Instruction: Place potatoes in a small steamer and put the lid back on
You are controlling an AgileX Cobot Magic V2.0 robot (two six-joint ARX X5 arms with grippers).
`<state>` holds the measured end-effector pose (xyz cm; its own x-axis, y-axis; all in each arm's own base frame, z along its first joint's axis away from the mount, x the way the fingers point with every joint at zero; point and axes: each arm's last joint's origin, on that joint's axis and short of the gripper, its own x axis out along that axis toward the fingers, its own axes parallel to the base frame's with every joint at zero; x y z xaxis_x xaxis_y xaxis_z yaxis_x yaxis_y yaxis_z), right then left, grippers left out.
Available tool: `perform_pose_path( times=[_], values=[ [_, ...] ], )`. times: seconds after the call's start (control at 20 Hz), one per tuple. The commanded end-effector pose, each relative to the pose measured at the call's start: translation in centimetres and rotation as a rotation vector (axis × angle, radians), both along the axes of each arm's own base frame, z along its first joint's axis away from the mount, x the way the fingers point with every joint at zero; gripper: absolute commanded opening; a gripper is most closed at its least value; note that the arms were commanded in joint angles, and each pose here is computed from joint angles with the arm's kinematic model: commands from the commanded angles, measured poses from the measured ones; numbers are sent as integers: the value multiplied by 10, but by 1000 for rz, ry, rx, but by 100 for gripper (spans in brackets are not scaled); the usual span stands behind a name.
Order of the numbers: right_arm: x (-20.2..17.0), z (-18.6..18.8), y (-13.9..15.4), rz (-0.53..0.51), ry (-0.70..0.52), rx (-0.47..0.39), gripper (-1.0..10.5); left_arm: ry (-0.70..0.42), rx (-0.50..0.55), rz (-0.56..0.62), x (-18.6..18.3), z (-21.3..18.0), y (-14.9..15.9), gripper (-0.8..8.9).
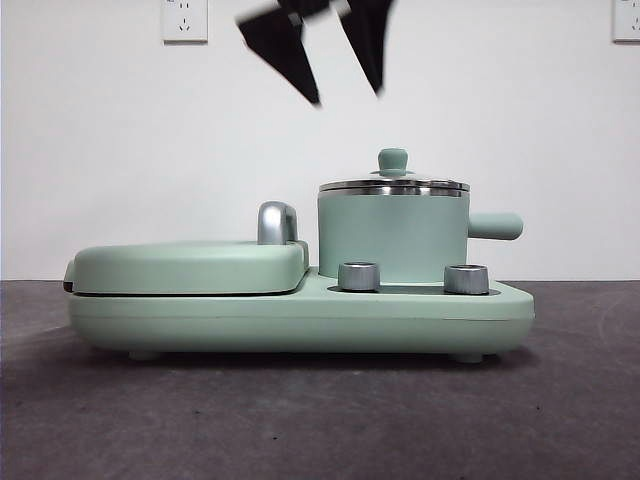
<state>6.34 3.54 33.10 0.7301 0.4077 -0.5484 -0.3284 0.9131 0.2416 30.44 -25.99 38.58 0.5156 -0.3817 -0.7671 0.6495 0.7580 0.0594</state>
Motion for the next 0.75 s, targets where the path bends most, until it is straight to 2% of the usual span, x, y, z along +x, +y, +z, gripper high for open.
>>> perform_pose_path(
  times=[0.05,0.3,0.4,0.75],
  values=[
    [0,3,1,0,-9,14,441,6,-5,-11,-19,21,11,413],
    [0,3,1,6,-8,18,441,8,-94,-36,-76,72,58,405],
    [0,3,1,23,-2,27,441,-6,-107,-35,-93,81,74,405],
    [-2,3,4,130,15,62,441,-8,-132,-40,-152,67,123,405]
  ],
)
